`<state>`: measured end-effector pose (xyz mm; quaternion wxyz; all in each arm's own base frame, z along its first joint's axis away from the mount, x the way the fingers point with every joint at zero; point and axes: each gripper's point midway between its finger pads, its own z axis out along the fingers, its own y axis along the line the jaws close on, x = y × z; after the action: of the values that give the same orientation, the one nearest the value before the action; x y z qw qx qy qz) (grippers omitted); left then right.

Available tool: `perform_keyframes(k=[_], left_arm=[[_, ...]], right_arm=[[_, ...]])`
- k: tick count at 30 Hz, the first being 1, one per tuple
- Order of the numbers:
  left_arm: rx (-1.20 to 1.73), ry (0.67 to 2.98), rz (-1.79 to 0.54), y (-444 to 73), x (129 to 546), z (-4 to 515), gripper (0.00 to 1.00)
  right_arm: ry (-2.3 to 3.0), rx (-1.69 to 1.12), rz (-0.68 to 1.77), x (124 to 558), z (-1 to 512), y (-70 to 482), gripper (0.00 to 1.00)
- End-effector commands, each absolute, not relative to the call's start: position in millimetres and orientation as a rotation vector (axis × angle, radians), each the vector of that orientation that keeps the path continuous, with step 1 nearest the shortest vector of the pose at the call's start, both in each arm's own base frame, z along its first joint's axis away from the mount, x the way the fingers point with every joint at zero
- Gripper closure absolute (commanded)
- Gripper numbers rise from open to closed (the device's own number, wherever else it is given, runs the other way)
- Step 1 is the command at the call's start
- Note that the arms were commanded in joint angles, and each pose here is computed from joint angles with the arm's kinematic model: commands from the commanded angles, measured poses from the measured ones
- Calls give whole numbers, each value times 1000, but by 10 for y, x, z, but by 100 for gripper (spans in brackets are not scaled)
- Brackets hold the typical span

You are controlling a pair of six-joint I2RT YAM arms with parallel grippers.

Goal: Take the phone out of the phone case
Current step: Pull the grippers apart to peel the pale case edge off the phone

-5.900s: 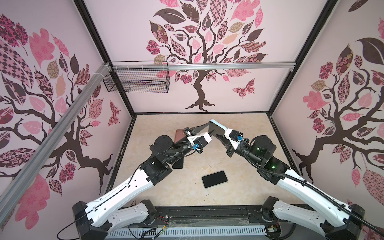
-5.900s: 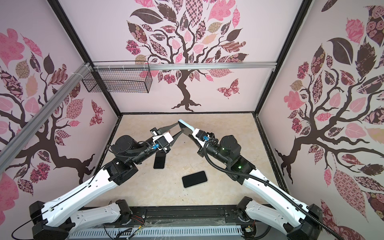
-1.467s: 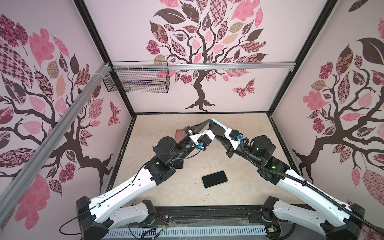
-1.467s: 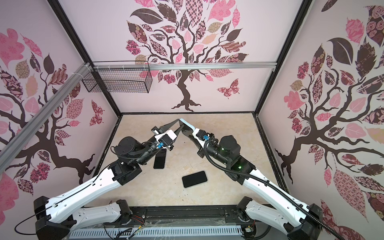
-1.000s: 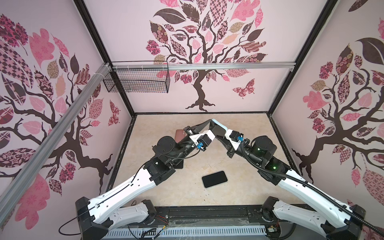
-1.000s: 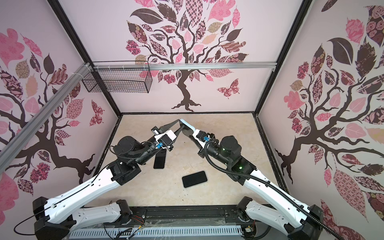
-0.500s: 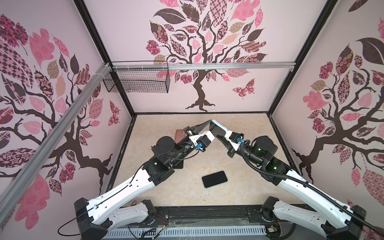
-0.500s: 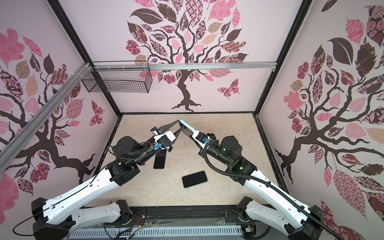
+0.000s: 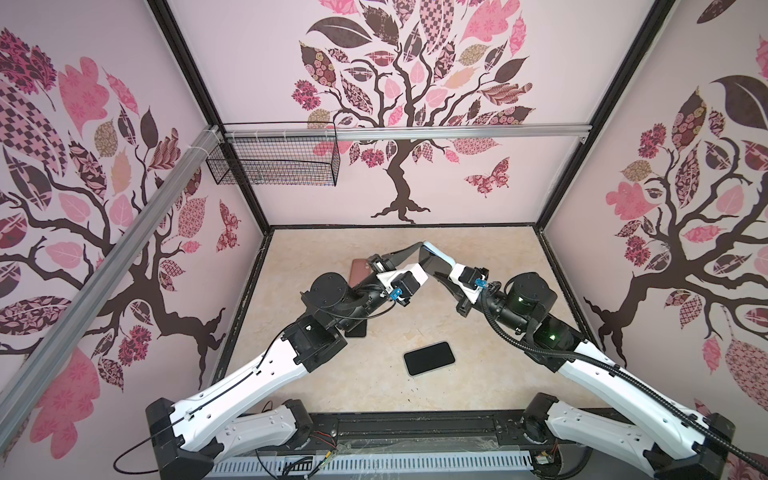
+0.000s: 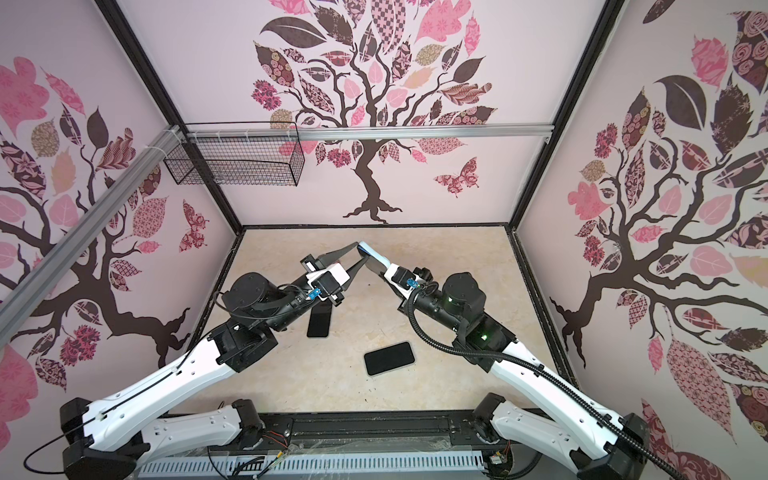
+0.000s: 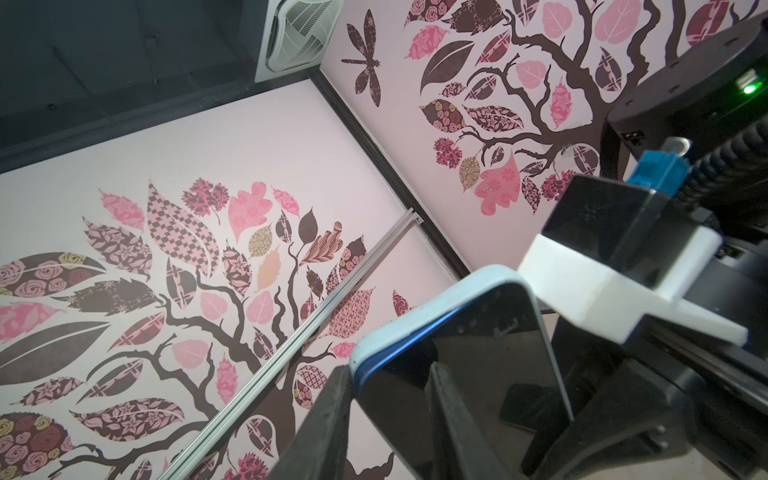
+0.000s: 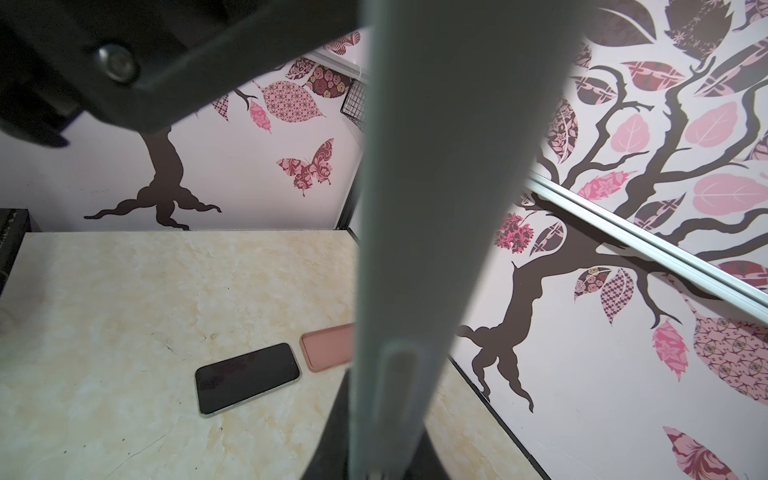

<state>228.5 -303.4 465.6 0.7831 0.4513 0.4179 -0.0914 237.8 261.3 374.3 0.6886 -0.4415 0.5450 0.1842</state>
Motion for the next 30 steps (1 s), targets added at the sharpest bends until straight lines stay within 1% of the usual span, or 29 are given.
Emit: perform_keyframes(k=[1, 7, 14, 18, 26, 30], left_arm=[[1125, 1073, -221, -3212, 2456, 4039, 67], [1178, 1099, -275, -3243, 2425, 3902, 67], [1187, 1121, -292, -3216, 2454, 3861, 65], [1203, 1127, -346, -3157, 2422, 3845, 65], [1341, 1027, -568, -3157, 1985, 3782, 69], [1376, 1025, -635, -3170, 1884, 3720, 70]], right_arm=[[824, -1182, 534, 1672, 4225, 2861, 100], [814, -1190, 538, 1651, 4248, 2861, 100], [792, -1215, 549, 1601, 4236, 2872, 100], [773, -1226, 552, 1551, 4257, 2859, 100], [781, -1247, 579, 1506, 4266, 2864, 100], [774, -1239, 591, 1490, 4301, 2858, 100]])
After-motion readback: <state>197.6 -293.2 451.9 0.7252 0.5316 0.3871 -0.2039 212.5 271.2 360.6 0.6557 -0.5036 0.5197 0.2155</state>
